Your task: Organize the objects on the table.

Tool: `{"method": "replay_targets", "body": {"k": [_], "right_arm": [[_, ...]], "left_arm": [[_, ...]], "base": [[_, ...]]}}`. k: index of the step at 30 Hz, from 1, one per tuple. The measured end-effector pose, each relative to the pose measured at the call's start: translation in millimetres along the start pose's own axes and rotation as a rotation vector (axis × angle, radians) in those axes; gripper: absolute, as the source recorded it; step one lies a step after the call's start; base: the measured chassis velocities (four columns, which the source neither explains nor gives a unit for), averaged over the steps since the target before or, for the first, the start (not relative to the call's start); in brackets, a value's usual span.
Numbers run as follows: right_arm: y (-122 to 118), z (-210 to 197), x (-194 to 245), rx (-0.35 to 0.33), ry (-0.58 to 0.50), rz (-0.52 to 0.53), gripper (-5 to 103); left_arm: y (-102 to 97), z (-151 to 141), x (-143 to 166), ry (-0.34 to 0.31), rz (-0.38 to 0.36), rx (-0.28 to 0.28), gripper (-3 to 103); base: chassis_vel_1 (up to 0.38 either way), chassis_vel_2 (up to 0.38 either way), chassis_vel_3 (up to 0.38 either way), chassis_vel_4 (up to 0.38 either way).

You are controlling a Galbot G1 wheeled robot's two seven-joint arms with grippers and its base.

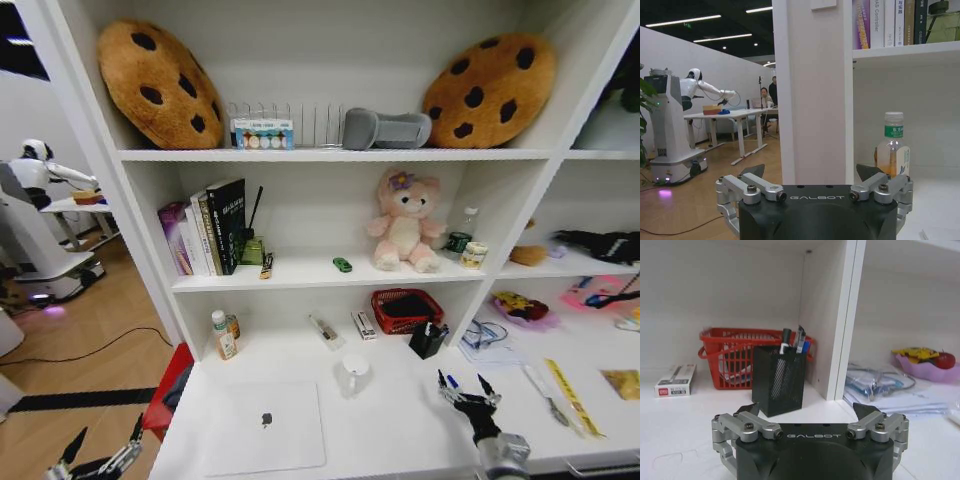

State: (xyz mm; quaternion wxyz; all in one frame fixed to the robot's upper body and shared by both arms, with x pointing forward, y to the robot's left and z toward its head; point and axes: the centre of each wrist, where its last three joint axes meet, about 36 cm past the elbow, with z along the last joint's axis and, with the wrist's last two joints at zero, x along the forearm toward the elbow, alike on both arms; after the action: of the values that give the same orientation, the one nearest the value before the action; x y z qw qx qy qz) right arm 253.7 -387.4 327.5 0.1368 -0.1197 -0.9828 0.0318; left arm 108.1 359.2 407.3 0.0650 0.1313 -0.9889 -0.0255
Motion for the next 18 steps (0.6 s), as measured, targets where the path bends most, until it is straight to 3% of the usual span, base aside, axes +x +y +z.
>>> {"method": "replay_targets", "body": {"k": [10, 18], "right_arm": [[-13, -21, -27, -0.049, 0.123, 0.031, 100], [-6, -16, -34, -0.053, 0.187, 0.018, 100]], "left_arm": [[0.0, 0, 0, 0.000, 0.000, 0.000, 100], [0.0, 0, 0, 0.000, 0.000, 0.000, 100]], "base": [[0.000, 0.000, 0.000, 0.000], [0.000, 0.000, 0.000, 0.000]]}}
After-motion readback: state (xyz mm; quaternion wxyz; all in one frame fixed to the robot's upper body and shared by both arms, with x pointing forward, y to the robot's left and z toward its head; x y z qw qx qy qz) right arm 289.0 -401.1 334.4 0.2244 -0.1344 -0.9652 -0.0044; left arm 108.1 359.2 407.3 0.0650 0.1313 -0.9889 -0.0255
